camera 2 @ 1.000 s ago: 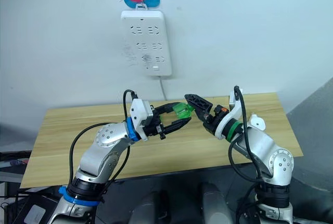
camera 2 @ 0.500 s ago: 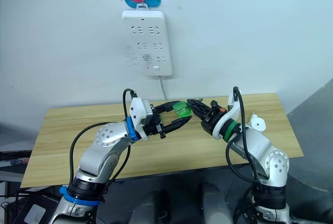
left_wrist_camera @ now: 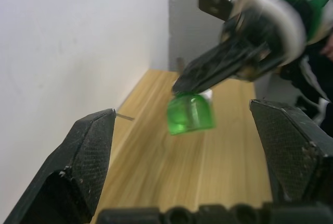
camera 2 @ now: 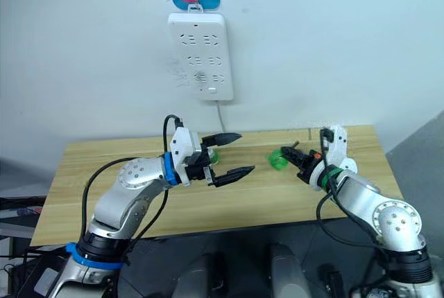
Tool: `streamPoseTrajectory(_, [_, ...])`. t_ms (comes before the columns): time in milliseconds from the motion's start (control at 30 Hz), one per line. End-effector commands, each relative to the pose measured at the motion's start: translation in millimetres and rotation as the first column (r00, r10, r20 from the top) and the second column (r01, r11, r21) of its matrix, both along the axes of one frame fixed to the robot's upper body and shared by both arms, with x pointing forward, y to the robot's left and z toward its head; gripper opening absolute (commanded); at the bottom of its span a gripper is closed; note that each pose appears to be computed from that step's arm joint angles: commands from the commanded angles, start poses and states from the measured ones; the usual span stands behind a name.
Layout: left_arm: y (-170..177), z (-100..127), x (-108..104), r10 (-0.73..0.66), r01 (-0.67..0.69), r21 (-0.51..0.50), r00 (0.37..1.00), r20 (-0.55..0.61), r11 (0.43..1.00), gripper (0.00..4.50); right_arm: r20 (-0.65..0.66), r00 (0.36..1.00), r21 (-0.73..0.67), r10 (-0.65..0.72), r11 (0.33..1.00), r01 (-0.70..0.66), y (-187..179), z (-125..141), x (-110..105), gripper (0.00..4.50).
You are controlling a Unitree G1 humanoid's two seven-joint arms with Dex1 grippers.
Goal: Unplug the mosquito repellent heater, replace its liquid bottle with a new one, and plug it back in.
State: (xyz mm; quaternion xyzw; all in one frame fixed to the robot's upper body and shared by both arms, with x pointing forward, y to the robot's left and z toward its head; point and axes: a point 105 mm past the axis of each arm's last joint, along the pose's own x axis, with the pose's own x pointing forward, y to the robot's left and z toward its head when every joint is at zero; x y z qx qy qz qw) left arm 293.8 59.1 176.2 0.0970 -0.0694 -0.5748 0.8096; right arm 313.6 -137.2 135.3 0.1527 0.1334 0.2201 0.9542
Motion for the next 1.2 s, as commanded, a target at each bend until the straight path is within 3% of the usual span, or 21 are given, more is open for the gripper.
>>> streamPoseTrajectory(33, [-4, 13, -7, -0.055, 0.055, 0.002, 0.998, 0.028, 0.998, 4.50, 0.317, 0.945, -0.346, 0.078, 0.938, 0.038, -2, -4, 10, 0.79])
streamPoseTrajectory(133, [-5, 12, -5, -0.066, 0.066, 0.018, 0.998, 0.016, 0.998, 4.50, 0.466, 0.884, -0.467, 0.030, 0.857, 0.217, -23, -14, 27, 0.79])
streamPoseTrajectory(267, [-7, 10, -4, -0.075, 0.074, 0.034, 0.997, 0.017, 0.997, 4.50, 0.516, 0.856, -0.493, -0.027, 0.808, 0.322, -40, -31, 44, 0.79])
streamPoseTrajectory(567, [-12, 18, 0, -0.082, 0.081, 0.013, 0.997, 0.015, 0.997, 4.50, 0.439, 0.893, -0.488, -0.103, 0.807, 0.333, -53, -74, 59, 0.79])
streamPoseTrajectory(767, [-10, 16, -3, -0.080, 0.080, 0.022, 0.997, -0.002, 0.997, 4.50, 0.418, 0.899, -0.471, -0.132, 0.815, 0.339, -57, -82, 65, 0.79])
streamPoseTrajectory(967, [-8, 12, -4, -0.060, 0.061, 0.025, 0.998, -0.017, 0.998, 4.50, 0.396, 0.908, -0.450, -0.135, 0.834, 0.320, -55, -87, 68, 2.92])
streamPoseTrajectory(1100, [0, 7, -2, 0.011, -0.011, 0.012, 1.000, -0.023, 1.000, 4.50, 0.456, 0.884, -0.458, -0.104, 0.824, 0.334, -58, -71, 68, 4.46])
streamPoseTrajectory(1200, [12, -1, 0, 0.126, -0.126, -0.009, 0.992, -0.015, 0.992, 4.50, 0.521, 0.852, -0.461, -0.058, 0.821, 0.338, -55, -50, 63, 4.46])
